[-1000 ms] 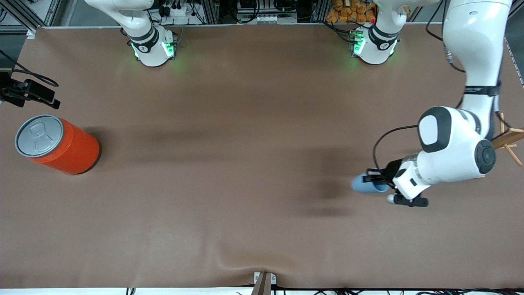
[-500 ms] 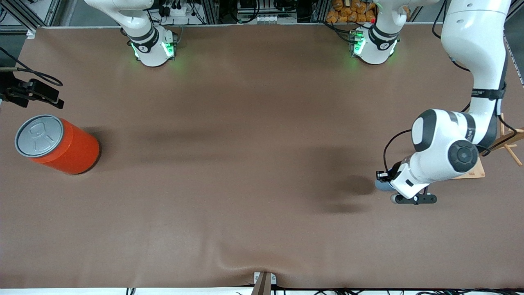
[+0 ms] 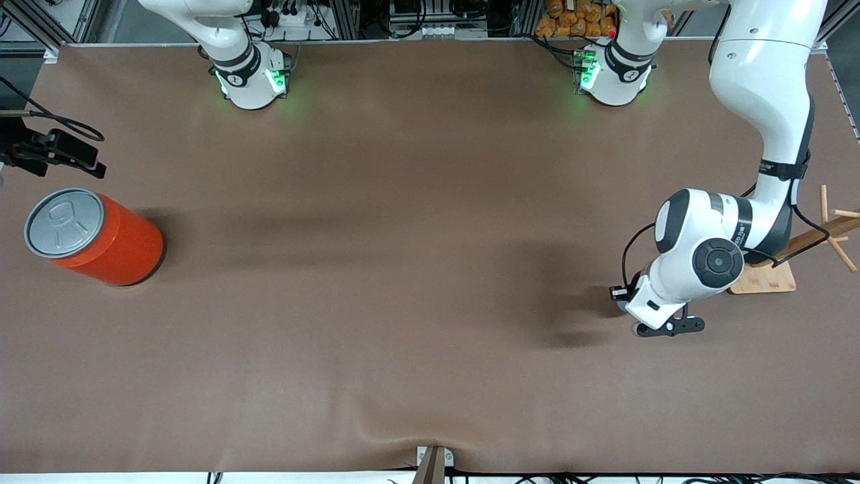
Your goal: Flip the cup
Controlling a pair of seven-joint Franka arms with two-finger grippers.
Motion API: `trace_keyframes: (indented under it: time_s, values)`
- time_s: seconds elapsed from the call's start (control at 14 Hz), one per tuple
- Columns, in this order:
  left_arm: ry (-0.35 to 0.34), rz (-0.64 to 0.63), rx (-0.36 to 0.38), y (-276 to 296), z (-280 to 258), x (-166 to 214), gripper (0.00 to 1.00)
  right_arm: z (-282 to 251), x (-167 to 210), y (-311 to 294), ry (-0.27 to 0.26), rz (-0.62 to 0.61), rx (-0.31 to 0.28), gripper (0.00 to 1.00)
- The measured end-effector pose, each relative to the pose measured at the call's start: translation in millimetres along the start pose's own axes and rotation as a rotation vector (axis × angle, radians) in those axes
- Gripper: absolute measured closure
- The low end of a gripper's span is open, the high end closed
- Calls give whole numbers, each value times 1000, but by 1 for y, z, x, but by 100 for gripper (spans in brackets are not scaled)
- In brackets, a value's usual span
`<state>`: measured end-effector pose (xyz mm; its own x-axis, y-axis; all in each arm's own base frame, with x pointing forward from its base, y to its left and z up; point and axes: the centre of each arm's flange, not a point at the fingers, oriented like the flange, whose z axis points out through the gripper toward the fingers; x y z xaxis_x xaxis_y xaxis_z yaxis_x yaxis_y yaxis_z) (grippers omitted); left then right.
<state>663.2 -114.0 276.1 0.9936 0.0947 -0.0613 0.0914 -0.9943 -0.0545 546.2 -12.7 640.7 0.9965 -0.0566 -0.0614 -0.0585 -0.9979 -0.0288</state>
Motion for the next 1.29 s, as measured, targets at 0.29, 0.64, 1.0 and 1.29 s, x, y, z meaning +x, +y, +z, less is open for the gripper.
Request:
trace_keyframes:
  time_s: [0.29, 0.64, 1.0, 1.29]
  values:
    - [40, -8, -8, -3, -23, 7, 39, 0, 0, -6, 1, -12, -1, 0]
    - [130, -19, -8, -11, -125, -4, 0, -1, -1, -6, 2, -12, -1, 0]
    - [188, -18, 11, -22, -239, -51, 0, -1, -1, -7, 2, -12, -1, 0]
    - [177, -27, -13, -28, -288, -85, 0, -1, -1, -7, 2, -12, -1, 0]
